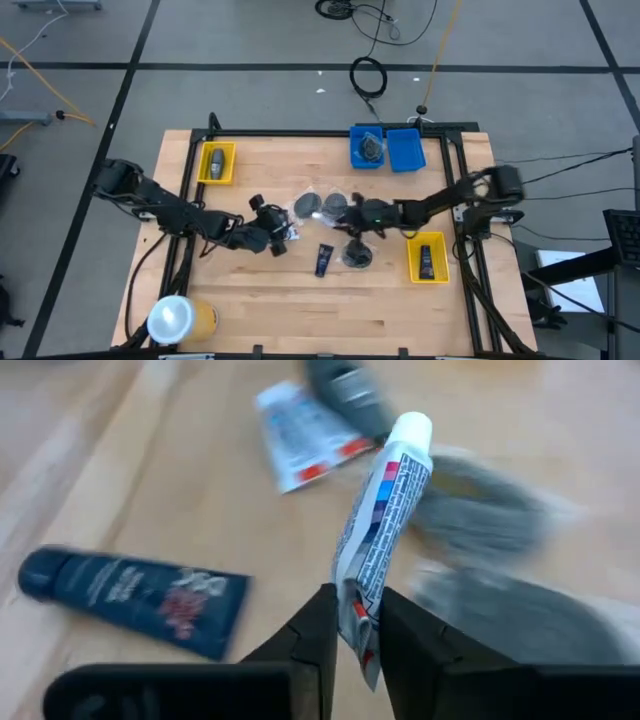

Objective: Pick & Place Travel size toiletries
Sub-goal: Put the white toothpaste into the right blue bin

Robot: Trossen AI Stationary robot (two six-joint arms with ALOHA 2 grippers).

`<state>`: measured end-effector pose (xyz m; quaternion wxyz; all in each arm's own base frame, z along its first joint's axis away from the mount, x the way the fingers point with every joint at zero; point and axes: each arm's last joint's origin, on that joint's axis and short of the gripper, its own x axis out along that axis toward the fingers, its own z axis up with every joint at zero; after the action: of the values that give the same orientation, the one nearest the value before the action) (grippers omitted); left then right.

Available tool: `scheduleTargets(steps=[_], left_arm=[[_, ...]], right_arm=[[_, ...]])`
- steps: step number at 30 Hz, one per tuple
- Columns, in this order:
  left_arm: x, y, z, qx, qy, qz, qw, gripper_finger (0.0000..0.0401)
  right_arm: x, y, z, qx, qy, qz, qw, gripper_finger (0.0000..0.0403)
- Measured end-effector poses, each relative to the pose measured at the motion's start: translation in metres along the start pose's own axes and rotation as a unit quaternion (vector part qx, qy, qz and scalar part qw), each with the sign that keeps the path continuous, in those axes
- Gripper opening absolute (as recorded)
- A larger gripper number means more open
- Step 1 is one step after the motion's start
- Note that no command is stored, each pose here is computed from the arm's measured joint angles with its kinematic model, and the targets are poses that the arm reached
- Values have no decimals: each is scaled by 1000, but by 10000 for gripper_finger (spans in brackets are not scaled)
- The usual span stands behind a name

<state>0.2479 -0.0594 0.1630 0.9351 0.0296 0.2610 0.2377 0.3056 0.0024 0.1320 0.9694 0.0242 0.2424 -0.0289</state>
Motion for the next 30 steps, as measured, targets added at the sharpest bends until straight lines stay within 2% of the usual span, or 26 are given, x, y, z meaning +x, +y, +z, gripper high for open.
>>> scheduleTargets(steps=[6, 11, 15, 19, 24, 30], left_arm=[[17, 0, 4, -33, -31, 8, 999, 189], [39, 3, 0, -48, -31, -4, 998, 188], [56, 6, -5, -62, -33, -8, 998, 188], [69, 9, -10, -72, -31, -12, 997, 189], [76, 14, -15, -70, -17, -5, 997, 188], [78, 18, -14, -67, -18, 2, 998, 189]], right_arm=[[-56, -12, 7, 60, -27, -133, 989, 54], [-95, -44, 13, 112, 1, -246, 963, 54], [-120, -80, 7, 154, 36, -325, 932, 54], [-138, -111, -1, 201, 72, -348, 913, 54], [-154, -146, -10, 263, 117, -381, 879, 54], [-158, -178, -11, 303, 131, -376, 866, 54]])
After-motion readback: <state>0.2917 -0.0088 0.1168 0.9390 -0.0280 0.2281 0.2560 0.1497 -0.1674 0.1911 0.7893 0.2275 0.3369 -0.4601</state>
